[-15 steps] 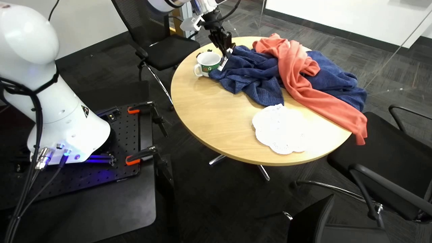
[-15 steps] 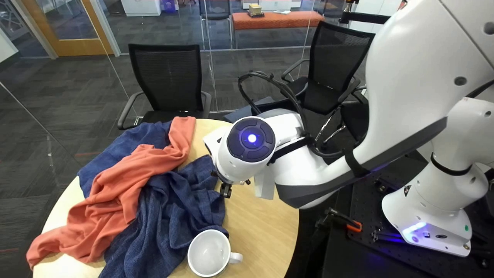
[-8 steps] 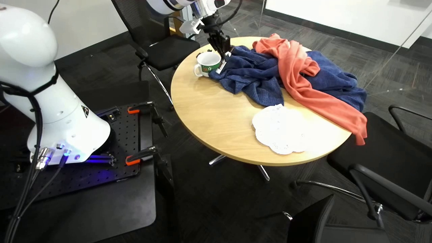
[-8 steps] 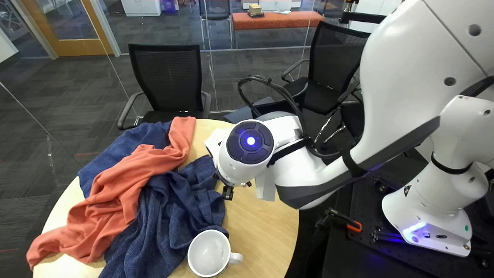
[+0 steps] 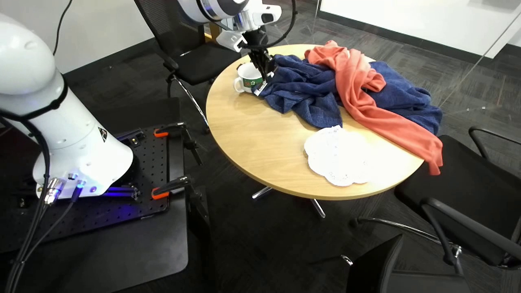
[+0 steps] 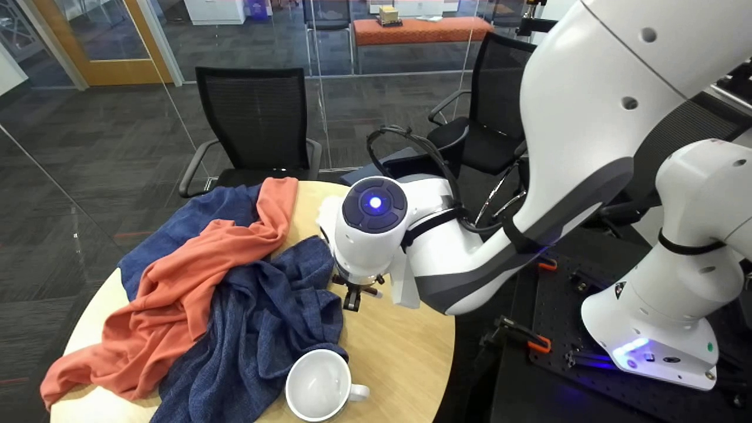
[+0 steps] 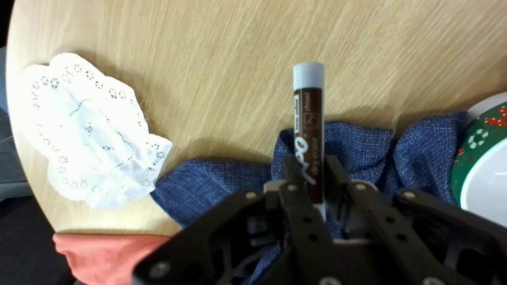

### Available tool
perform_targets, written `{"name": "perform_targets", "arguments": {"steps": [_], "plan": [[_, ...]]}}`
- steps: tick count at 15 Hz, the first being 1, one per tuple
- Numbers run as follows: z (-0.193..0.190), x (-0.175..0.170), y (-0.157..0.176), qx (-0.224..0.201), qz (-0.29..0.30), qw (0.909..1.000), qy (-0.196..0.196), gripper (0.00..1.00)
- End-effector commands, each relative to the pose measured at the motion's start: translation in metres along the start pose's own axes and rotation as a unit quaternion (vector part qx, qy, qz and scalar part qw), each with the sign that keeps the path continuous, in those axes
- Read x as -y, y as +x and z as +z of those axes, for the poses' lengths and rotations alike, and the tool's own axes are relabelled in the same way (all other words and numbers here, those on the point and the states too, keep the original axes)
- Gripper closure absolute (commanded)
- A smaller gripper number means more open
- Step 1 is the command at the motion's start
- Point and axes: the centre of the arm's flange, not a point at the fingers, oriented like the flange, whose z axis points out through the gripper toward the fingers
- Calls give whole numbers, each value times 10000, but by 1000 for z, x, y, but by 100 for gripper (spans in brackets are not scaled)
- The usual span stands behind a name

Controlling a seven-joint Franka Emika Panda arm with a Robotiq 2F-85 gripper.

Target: Remove the black marker from the white and green mug and put it on the table

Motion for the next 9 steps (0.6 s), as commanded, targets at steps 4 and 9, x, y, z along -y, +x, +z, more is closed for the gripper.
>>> {"name": "perform_targets", "arguments": {"steps": [4,9], "plan": [[13,-11,7,432,3,9988,217,95],[38,-14,6,704,100,9974,123,95]]}}
